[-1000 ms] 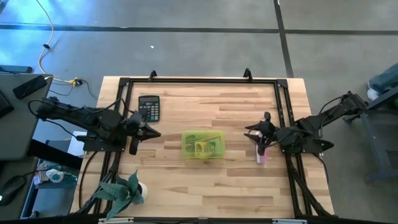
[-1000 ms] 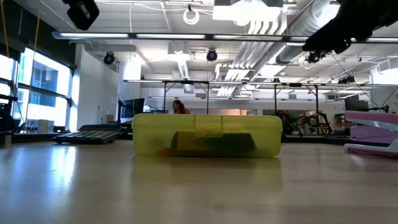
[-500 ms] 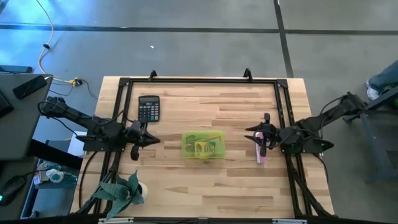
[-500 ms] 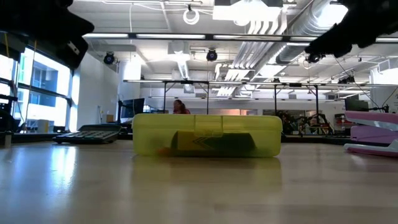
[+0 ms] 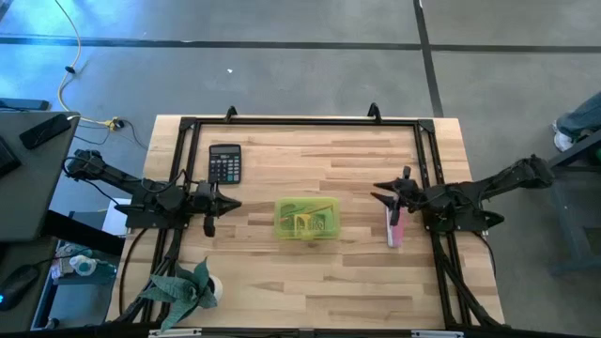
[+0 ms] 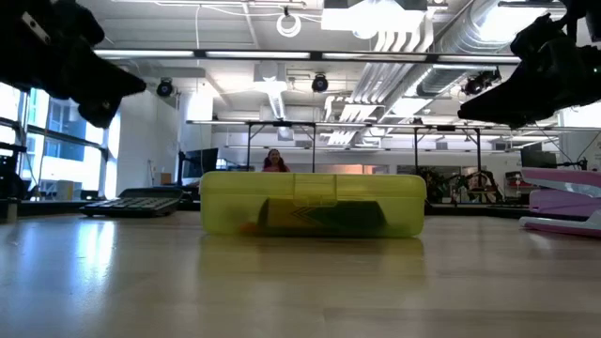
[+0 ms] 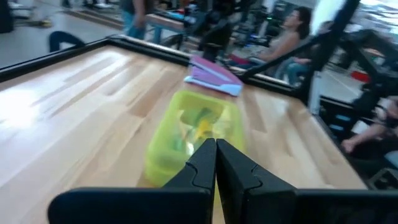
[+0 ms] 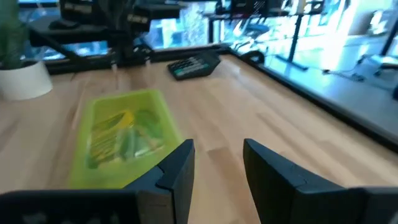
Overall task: Pack school essentials
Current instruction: Return to Home Position
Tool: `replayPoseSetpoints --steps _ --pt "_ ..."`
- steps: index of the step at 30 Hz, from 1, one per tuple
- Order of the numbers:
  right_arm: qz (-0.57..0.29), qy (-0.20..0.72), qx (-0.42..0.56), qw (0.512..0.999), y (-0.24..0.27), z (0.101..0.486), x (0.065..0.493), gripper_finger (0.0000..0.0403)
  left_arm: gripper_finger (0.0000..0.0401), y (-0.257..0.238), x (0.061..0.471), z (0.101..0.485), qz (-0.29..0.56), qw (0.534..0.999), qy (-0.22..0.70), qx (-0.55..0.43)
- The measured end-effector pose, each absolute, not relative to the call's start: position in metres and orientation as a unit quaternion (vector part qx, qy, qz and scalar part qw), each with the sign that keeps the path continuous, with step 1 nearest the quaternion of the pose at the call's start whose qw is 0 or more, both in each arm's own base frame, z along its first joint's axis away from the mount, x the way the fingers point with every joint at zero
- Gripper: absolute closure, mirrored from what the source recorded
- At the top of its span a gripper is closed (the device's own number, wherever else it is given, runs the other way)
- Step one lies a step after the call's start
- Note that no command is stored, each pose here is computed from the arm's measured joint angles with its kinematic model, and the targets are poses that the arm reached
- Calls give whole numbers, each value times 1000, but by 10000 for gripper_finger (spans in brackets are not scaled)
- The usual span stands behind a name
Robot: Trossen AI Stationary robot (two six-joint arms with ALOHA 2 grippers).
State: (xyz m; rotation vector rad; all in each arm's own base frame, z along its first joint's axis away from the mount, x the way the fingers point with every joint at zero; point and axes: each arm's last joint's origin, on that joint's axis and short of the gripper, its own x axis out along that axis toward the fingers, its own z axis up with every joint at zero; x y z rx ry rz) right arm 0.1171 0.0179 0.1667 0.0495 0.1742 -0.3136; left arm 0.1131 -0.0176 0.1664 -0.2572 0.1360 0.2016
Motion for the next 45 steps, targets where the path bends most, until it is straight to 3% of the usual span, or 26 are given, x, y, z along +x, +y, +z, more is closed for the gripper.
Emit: replayPoseSetpoints --steps 9,17,29,35,45 --pt "-209 29 -4 978 2 180 106 274 401 -13 110 153 179 970 46 -157" --pt "-276 34 30 960 -13 177 98 274 401 -15 112 170 127 985 -18 -111" --pt "-216 19 41 975 -21 163 103 274 401 -16 112 167 122 990 2 -65" --pt "-219 31 46 974 -21 160 104 274 401 -15 112 164 125 992 26 17" --pt "-223 25 71 972 -21 160 103 274 401 -15 112 164 127 991 30 32"
